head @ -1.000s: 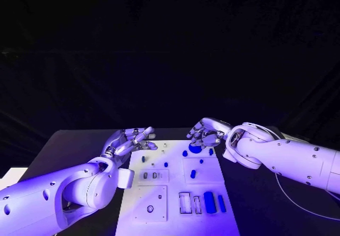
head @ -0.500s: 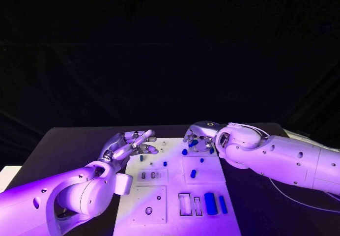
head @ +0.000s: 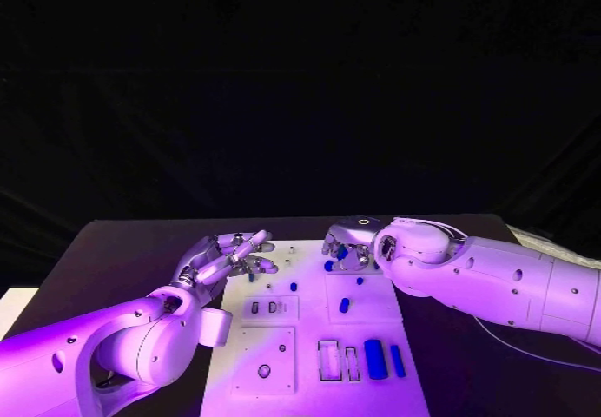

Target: Assemble the parts on the task board

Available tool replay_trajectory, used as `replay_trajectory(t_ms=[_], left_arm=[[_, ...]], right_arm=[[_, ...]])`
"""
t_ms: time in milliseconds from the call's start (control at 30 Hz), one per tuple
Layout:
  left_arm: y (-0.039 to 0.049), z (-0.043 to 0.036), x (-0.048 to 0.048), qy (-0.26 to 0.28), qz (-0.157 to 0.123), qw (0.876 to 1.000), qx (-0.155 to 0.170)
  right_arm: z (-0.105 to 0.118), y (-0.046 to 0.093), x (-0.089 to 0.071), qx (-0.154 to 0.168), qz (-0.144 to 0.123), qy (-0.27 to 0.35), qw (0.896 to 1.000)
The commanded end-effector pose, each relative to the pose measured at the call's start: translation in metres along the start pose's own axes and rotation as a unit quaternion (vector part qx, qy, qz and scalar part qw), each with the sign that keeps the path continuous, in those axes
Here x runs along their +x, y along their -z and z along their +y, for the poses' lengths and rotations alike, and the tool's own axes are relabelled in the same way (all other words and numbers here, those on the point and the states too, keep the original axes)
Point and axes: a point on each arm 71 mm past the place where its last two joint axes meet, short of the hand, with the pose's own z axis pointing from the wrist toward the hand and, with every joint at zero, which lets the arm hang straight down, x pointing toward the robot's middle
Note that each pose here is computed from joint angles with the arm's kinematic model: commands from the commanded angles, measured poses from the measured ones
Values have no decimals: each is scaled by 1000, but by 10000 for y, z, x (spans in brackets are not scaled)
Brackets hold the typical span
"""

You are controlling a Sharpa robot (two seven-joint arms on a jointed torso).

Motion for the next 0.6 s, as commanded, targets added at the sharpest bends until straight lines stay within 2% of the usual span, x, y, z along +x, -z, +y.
replay_trajectory(t_ms=[33, 600], left_arm=[[2, -16, 22, 6, 10, 1000, 2], [11, -19, 11, 6, 10, 1000, 1]], right_arm=[[9, -18, 22, 1, 19, 19, 1000], [9, -75, 61, 4, 37, 26, 999]])
